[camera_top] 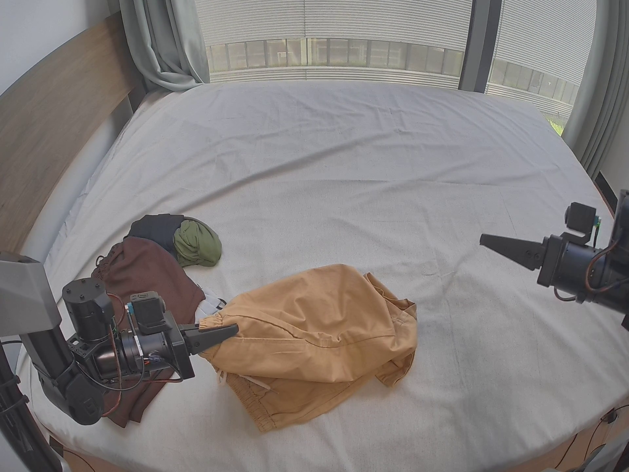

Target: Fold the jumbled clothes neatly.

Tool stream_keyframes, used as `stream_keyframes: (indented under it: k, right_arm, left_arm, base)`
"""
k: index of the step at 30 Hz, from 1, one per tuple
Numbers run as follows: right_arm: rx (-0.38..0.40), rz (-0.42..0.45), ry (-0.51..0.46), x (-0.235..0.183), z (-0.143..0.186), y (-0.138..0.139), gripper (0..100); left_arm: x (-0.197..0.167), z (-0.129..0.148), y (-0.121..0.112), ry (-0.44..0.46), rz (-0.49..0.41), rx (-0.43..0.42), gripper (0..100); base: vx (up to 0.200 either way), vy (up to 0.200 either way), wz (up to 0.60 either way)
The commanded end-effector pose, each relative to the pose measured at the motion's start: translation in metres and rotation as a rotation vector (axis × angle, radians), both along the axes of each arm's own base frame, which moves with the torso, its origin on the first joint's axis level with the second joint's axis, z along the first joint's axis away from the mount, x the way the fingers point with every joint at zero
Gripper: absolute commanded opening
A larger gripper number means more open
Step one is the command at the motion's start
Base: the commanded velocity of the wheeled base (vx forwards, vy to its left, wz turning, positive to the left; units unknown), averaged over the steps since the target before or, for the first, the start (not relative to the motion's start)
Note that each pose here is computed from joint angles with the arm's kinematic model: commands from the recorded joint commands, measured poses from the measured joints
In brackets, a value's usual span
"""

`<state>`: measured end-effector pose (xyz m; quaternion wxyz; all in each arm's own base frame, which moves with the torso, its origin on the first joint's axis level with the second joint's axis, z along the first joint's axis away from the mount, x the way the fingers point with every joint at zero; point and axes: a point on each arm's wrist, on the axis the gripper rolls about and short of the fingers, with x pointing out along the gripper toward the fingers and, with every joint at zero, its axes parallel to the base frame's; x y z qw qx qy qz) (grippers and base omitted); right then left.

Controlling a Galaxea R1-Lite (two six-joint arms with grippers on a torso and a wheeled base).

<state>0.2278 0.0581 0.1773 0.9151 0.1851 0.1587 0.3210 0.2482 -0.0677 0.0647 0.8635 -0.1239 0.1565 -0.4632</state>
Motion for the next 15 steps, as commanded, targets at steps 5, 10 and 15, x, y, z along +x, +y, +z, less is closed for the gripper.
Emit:
stream_keyframes:
  k: [5,10,15]
  right_arm:
    - [-0.025,0.005,0.145,0.030,-0.057,0.006,100]
    - [-0.027,0.008,0.161,0.041,-0.073,0.009,100]
    - [-0.014,0.027,0.169,0.049,-0.086,0.018,100]
  left_arm:
    - [0.001,-0.002,0.000,0.006,0.001,0.001,0]
    - [0.001,-0.002,0.000,0.004,0.001,0.001,0]
    - [0.001,-0.002,0.000,0.006,0.001,0.001,0]
  base:
    - [0.000,0.000,0.00]
    - [0.000,0.000,0.00]
    - [0.000,0.000,0.00]
